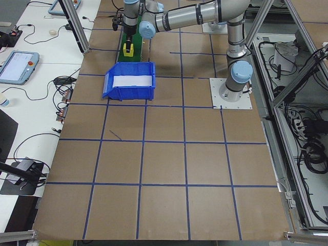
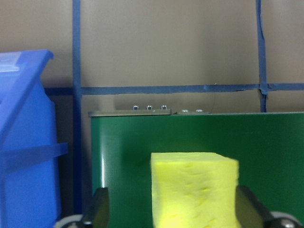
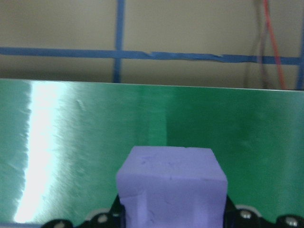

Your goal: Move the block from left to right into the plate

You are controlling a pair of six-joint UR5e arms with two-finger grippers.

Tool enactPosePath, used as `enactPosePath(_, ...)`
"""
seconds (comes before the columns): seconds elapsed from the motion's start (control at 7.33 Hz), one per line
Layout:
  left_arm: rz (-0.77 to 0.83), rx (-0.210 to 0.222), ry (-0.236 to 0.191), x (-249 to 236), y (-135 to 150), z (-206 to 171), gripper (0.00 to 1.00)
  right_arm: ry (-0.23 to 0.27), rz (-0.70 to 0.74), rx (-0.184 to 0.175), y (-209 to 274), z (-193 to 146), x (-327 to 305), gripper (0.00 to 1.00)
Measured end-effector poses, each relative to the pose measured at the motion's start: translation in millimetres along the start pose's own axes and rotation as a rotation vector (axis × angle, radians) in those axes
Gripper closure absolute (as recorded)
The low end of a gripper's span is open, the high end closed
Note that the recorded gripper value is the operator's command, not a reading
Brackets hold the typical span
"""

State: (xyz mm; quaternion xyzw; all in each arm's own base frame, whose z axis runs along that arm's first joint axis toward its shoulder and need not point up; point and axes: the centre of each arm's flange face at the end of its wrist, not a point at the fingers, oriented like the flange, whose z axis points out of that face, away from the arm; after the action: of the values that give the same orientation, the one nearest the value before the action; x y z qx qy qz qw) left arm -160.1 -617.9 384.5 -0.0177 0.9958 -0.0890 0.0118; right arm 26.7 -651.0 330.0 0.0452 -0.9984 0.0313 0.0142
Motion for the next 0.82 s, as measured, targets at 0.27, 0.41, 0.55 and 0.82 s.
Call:
enactPosePath(0.27,-0.027,-0.081,-0.026,-65.8,32.5,-62.6,0.00,0.070,-0.144,-0.055,74.2,-40.9,135.1,0.57)
enactPosePath(0.41,-0.039,-0.102,-0.030,-79.7,51.8,-86.0,0.00,0.091,-0.229,-0.078,113.2,-49.2,209.7,0.57)
enactPosePath(0.55,-0.044,-0.105,-0.030,-84.4,65.0,-102.4,0.00,0.095,-0.272,-0.092,150.1,-43.8,277.4,0.57)
enactPosePath(0.82,-0.029,-0.113,-0.020,-76.4,81.2,-118.0,0.00,0.073,-0.348,-0.067,205.4,22.1,395.9,0.46)
